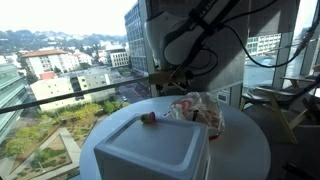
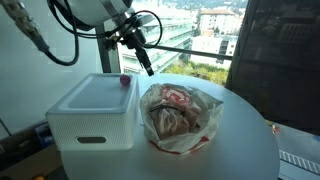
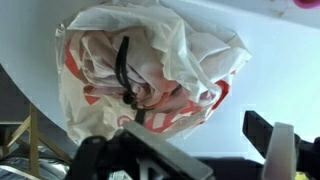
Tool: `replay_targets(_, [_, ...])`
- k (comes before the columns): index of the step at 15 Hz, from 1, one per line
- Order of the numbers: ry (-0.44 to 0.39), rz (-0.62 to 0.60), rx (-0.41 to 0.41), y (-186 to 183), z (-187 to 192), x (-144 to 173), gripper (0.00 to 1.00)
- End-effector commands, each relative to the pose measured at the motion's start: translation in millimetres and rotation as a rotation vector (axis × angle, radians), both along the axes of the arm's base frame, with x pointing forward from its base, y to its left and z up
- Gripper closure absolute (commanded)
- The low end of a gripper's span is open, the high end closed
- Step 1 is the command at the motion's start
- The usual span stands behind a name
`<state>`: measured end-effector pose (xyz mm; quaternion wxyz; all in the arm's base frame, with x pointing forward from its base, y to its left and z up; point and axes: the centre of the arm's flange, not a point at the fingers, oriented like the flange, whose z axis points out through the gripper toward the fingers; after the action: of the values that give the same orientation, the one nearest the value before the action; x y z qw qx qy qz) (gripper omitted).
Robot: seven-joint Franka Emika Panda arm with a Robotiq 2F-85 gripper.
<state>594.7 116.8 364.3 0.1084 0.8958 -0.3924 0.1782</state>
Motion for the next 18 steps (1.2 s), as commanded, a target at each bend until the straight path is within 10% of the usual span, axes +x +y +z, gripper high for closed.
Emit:
replay_targets(1, [-0.028,0.158,0.120,20.4,22.6,2.0,0.00])
replay_targets(8, [0.030,0.204,0.450,43.3,19.7,22.2,0.00])
replay_targets(18, [0.194,0.243,0.459,60.6,-25.5,43.2,0.00])
